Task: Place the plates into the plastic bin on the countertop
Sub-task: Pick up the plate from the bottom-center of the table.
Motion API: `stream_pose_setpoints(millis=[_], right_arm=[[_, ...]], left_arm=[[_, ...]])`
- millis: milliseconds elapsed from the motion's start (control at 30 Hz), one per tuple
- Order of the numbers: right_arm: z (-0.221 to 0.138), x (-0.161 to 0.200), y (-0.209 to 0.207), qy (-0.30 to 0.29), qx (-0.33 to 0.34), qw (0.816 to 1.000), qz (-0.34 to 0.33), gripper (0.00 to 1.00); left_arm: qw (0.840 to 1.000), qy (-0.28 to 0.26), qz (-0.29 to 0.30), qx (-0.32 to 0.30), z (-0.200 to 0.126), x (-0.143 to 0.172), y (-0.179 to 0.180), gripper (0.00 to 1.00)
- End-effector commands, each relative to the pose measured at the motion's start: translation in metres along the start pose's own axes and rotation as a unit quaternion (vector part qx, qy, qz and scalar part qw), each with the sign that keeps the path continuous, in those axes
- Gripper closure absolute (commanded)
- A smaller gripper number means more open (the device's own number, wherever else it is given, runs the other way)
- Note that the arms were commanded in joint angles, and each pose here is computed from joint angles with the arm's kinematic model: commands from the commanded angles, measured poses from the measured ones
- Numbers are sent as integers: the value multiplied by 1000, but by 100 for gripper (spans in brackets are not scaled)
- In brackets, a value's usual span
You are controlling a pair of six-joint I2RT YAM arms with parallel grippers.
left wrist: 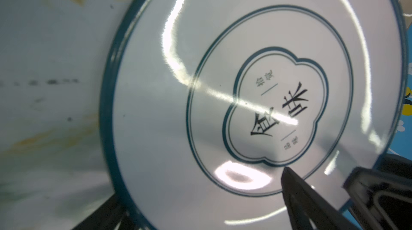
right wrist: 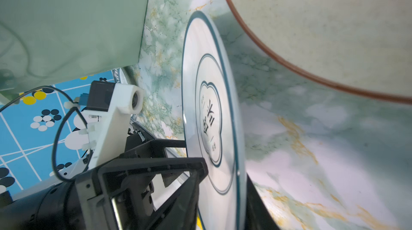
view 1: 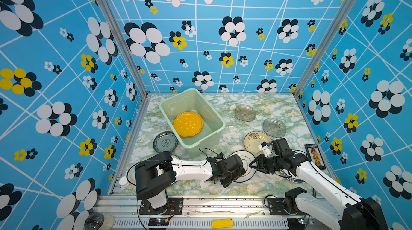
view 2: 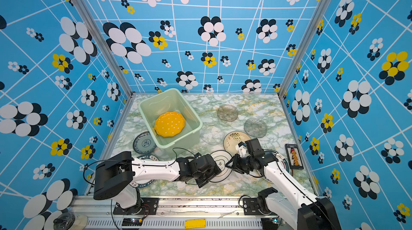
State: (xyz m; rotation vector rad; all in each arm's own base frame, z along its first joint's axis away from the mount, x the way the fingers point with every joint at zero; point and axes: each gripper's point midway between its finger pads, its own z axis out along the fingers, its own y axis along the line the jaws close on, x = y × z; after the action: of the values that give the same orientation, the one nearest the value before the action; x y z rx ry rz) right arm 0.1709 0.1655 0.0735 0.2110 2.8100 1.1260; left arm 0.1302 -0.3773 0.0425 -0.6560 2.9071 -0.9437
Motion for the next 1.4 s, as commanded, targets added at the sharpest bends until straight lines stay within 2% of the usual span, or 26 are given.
stream_pose_setpoints(millis=[0, 100, 333, 533, 733, 933, 1033, 1133, 1267, 1367], right_arm=[[0, -1, 9, 4, -22, 1000, -3, 79], [-2, -1, 10, 0, -21, 1000, -4, 87], [-12, 1, 7, -12, 2, 1000, -7, 97], [-31, -1, 12, -30, 27, 999, -3, 98], [-63, -2, 9, -53, 97, 994, 13, 99], [-96, -10, 37, -97, 85, 992, 1, 100], [-114, -14, 55, -121, 68, 990, 0, 99], [-134, -17, 72, -143, 58, 988, 3, 100], [-168, -20, 104, -181, 24, 983, 22, 100], [-190, -27, 126, -211, -2, 977, 34, 99]], left_arm=[[1000, 3, 11, -16, 3, 1, 4, 7], [1000, 1, 11, -16, 3, 1, 4, 7], [999, -16, 45, -9, -13, -1, -12, 5], [993, -54, 109, -7, -48, -2, -41, 3], [989, -85, 119, 2, -78, -4, -55, 1], [981, -114, 153, 31, -109, -11, -77, 1], [972, -131, 188, 44, -132, -13, -93, 1], [963, -163, 208, 55, -170, -20, -106, 1], [941, -221, 239, 95, -233, -35, -124, 1], [917, -253, 284, 123, -277, -49, -136, 1]])
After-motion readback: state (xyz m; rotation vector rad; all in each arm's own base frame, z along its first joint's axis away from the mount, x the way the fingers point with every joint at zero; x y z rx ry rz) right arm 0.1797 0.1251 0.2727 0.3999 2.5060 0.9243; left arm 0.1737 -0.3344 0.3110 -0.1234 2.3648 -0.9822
